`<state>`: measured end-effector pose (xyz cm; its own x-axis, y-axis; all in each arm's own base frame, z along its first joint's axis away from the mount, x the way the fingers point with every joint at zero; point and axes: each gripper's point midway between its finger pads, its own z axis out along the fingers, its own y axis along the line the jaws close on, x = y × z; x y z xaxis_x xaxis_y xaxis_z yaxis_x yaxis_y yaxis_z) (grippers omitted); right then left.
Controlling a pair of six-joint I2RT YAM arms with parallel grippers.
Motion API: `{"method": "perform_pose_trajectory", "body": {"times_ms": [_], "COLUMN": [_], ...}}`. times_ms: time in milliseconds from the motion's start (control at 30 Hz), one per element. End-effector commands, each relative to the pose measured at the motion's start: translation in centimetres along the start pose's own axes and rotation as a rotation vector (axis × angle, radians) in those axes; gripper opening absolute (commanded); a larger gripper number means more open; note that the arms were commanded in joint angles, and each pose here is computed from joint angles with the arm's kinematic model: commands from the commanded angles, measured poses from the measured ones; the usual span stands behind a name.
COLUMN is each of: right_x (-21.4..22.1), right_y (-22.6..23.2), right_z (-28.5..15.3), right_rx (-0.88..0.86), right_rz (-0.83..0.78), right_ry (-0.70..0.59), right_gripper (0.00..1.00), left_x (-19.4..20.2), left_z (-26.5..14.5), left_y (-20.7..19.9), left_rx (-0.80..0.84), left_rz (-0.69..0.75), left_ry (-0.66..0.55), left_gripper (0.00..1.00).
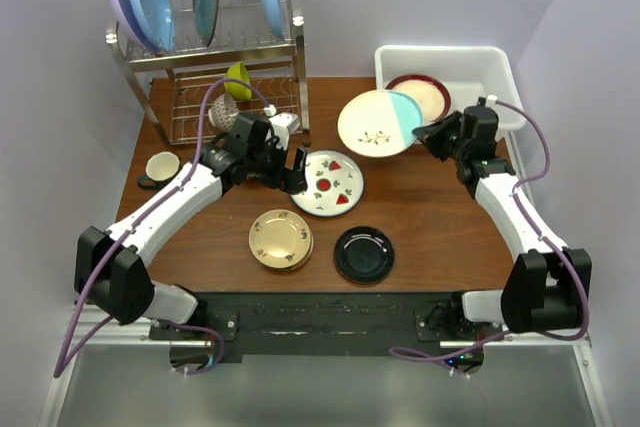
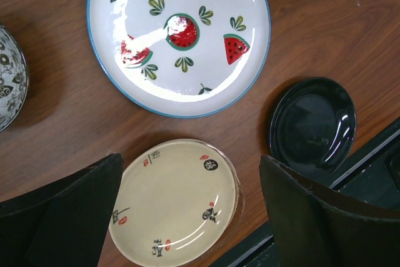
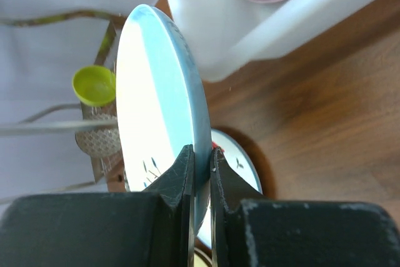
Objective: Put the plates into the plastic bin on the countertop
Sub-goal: Place the plate in the plastic bin.
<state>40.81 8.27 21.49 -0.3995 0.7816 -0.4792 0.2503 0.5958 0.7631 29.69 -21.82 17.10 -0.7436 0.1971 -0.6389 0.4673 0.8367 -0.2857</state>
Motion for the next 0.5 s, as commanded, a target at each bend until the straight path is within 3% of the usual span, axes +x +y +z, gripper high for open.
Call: {"method": "perform_pose_trajectory", "body": {"times_ms": [0, 467], "right_x": [-6.4, -13.4], "right_y": [7.9, 6.1], "right_z": [-1.4, 3.0], "right_rx": [-0.283, -0.296], "right_rz": [0.039, 0.15], "right_ry": [-0.129, -0.158], "right_gripper": [0.0, 0.0], "left_x": [-0.6, 1.4], "left_z": [-0.7, 0.4], "left_y": [-0.5, 0.0], "left_rx": [0.03, 0.032], "left_rz": [0.021, 0.019], "left_ry": [-0.043, 0.021], "left_gripper": [0.95, 0.95]}}
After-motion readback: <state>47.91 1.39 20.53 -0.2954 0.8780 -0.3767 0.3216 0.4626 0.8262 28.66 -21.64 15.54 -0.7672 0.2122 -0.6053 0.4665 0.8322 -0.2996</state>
